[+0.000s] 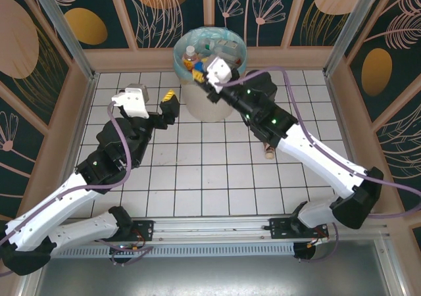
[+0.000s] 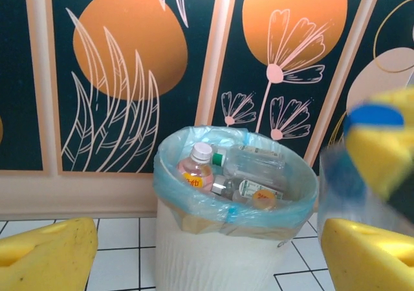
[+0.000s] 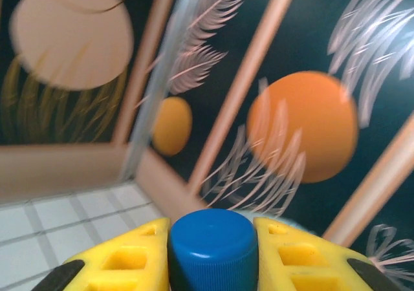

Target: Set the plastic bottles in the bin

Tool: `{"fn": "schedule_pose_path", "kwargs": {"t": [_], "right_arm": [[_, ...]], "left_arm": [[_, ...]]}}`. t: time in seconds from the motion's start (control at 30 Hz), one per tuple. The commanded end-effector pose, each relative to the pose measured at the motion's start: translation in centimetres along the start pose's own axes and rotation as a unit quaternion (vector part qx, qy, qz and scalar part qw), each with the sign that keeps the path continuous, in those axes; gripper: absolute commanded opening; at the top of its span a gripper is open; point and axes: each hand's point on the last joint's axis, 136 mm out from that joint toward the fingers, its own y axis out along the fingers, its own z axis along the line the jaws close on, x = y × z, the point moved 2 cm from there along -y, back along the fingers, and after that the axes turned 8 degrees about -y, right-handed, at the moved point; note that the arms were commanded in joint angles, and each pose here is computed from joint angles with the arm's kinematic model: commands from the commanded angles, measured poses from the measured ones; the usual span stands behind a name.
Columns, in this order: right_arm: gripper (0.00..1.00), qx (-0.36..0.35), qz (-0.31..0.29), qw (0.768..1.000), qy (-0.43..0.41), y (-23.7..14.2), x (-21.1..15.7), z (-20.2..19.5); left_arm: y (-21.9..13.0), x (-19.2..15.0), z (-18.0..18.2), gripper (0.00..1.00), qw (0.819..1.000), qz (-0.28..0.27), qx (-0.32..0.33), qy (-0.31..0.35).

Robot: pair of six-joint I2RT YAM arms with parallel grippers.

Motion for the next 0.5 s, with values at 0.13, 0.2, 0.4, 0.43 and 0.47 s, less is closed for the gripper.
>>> {"fn": "schedule_pose_path", "kwargs": {"t": [0.13,0.2,0.4,0.43,0.47], "right_arm": [[0.08,-0.153,-0.035,0.987,0.018,4.0,-0.9,-9.7],[0.08,-0.163,-0.035,0.986,0.012,5.4,-1.8,-10.8],[0.10,-0.144,-0.030,0.989,0.025,10.2,-6.3,-12.2],[0.10,-0.126,-0.030,0.991,0.037,11.1,-6.8,-11.7],[0.11,-0.108,-0.024,0.993,0.048,12.1,-7.6,-11.0]], "left_arm": [[1.0,0.4,-2.2,0.90,0.999,0.010,-0.037,-0.004],[1.4,0.6,-2.9,0.90,0.999,0.018,-0.045,-0.007],[1.8,0.2,-3.9,0.90,0.997,0.032,-0.063,-0.021],[1.8,0.0,-3.8,0.90,0.997,0.033,-0.062,-0.022],[1.8,-0.1,-3.7,0.90,0.997,0.035,-0.060,-0.024]]}}
